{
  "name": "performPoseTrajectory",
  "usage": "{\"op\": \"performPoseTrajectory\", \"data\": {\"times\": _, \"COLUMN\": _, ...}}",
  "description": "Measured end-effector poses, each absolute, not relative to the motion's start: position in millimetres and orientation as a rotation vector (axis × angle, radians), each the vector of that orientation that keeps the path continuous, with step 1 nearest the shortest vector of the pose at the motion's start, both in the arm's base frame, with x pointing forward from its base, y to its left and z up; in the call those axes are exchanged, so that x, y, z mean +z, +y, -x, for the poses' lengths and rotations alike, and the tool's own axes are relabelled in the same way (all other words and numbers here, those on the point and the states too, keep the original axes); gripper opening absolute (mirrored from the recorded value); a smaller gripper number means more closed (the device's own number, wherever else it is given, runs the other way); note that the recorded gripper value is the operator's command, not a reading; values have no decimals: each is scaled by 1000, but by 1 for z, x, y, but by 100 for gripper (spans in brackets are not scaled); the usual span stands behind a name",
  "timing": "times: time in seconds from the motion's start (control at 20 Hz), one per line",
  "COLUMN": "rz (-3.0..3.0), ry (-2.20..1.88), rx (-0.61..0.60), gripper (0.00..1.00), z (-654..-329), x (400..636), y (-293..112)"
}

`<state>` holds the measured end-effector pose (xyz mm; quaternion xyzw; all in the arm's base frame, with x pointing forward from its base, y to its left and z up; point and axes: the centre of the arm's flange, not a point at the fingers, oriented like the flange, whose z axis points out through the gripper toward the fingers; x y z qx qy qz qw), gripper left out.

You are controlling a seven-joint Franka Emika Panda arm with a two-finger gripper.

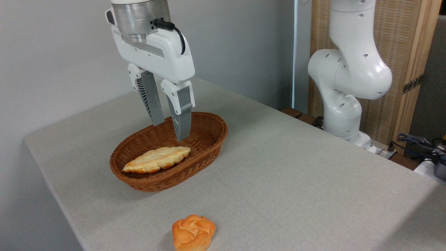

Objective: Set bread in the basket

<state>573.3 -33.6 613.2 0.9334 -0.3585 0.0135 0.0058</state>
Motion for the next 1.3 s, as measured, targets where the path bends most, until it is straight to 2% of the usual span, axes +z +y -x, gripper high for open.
{"op": "performPoseTrajectory", "data": {"times": 0.2, "rz": -2926, "ry": -1115, "rx": 50, "gripper": 100, "z": -574, "x": 614, "y": -31}}
{"op": "performPoseTrajectory", "data": {"times": 0.4, "rz": -2966, "ry": -1086, "rx": 186, "gripper": 100, "z": -586, "x": 612, "y": -6}}
{"op": "performPoseTrajectory", "data": {"times": 0.55, "rz": -2970, "ry": -1147, "rx": 269, "gripper": 100, "z": -597, "x": 586, "y": 22}}
{"op": "performPoseTrajectory", "data": {"times": 0.7, "rz": -2971, "ry": -1184, "rx": 280, "gripper": 100, "z": -601, "x": 555, "y": 45}}
{"op": "performPoseTrajectory", "data": {"times": 1.1, "rz": -2956, "ry": -1229, "rx": 258, "gripper": 100, "z": -596, "x": 476, "y": 51}}
{"op": "performPoseTrajectory", "data": {"times": 1.3, "rz": -2952, "ry": -1237, "rx": 240, "gripper": 100, "z": -598, "x": 455, "y": 55}}
